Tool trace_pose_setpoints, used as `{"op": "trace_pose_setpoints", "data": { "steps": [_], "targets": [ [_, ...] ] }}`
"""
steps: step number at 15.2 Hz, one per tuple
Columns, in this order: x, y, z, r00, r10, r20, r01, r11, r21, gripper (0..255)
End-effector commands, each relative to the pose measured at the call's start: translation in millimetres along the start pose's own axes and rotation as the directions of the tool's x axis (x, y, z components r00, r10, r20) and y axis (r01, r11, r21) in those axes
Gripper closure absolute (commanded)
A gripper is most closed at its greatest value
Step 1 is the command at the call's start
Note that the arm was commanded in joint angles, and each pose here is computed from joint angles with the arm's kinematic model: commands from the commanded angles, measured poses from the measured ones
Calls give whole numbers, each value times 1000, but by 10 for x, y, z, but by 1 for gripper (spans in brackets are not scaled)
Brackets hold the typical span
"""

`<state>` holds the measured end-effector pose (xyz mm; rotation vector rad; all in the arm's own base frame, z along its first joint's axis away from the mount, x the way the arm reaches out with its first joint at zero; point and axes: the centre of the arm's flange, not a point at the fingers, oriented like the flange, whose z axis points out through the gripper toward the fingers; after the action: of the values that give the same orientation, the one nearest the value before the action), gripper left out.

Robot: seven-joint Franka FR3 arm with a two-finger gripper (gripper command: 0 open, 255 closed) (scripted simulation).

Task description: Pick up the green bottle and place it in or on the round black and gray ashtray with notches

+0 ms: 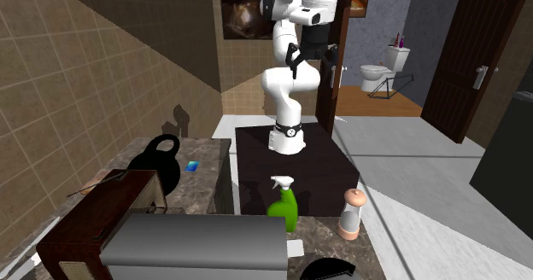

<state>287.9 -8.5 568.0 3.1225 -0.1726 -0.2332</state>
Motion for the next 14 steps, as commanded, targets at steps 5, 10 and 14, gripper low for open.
{"op": "trace_pose_setpoints", "data": {
  "steps": [5, 10, 14],
  "targets": [
    [158, 166, 446, 976, -216, -15, 215, 976, -32, 0],
    [414, 336, 992, 882, -471, -24, 468, 881, -75, 0],
    [657, 432, 1420, 759, -651, -22, 645, 756, -110, 0]
  ]
}}
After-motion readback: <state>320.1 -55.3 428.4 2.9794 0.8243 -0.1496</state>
